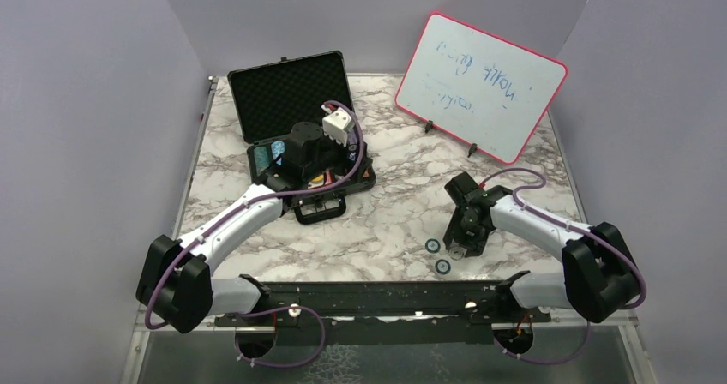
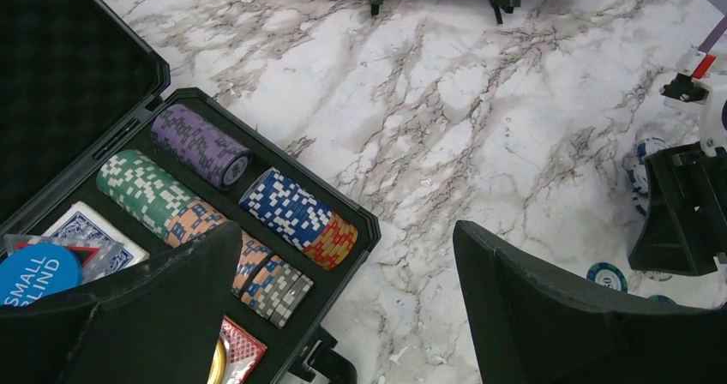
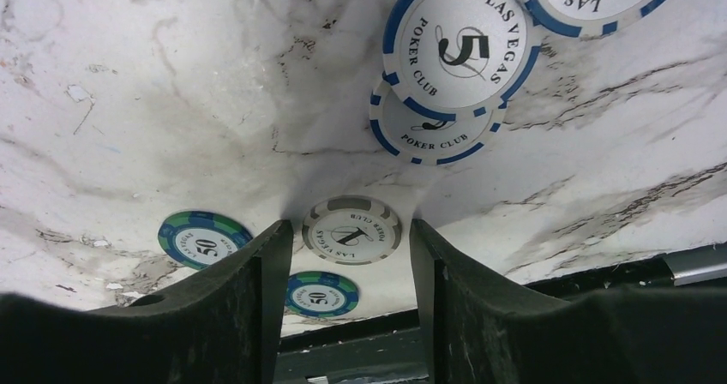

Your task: Pack up texas hold em set

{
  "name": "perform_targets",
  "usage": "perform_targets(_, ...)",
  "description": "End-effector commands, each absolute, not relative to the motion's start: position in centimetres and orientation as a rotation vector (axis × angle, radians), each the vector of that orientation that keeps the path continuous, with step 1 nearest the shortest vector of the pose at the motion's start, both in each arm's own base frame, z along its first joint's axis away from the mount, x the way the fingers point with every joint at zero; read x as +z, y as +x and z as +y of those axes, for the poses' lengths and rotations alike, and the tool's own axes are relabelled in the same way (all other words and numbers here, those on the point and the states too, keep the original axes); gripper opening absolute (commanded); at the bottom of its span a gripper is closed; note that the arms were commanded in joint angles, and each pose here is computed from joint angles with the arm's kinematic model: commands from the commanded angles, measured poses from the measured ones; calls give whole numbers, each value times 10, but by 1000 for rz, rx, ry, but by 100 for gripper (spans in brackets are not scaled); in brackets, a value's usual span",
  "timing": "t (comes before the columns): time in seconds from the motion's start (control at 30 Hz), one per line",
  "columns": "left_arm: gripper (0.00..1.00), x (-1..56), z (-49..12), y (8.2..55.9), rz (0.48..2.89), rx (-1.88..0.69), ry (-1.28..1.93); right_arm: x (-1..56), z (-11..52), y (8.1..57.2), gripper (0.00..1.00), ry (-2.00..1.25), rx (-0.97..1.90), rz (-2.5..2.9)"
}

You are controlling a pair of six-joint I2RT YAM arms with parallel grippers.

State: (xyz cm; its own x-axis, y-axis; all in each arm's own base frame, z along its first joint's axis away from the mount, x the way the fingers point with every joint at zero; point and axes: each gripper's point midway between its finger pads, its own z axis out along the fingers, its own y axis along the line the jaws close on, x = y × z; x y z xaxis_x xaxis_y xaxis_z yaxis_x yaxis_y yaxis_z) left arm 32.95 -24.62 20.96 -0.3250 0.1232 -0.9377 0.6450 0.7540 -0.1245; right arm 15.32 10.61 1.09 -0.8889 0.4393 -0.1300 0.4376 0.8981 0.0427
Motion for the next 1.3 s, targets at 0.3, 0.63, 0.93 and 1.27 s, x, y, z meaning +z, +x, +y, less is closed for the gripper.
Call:
perform_targets(0.3, 94, 212, -264, 323, 1838, -741, 612, 5, 113, 156, 45, 682, -17, 2917)
perform_targets(0.63, 90, 184, -308, 289, 1852, -1001, 657, 72, 156, 217, 45, 606, 376, 2654)
perform_targets(0.93, 75, 143, -330, 275, 1908, -1113, 619, 115, 221, 275, 45, 608, 811, 2434)
perform_targets(1.27, 73, 142, -336, 274, 1876, -1232, 486, 148, 262, 295, 46, 599, 1105, 2332)
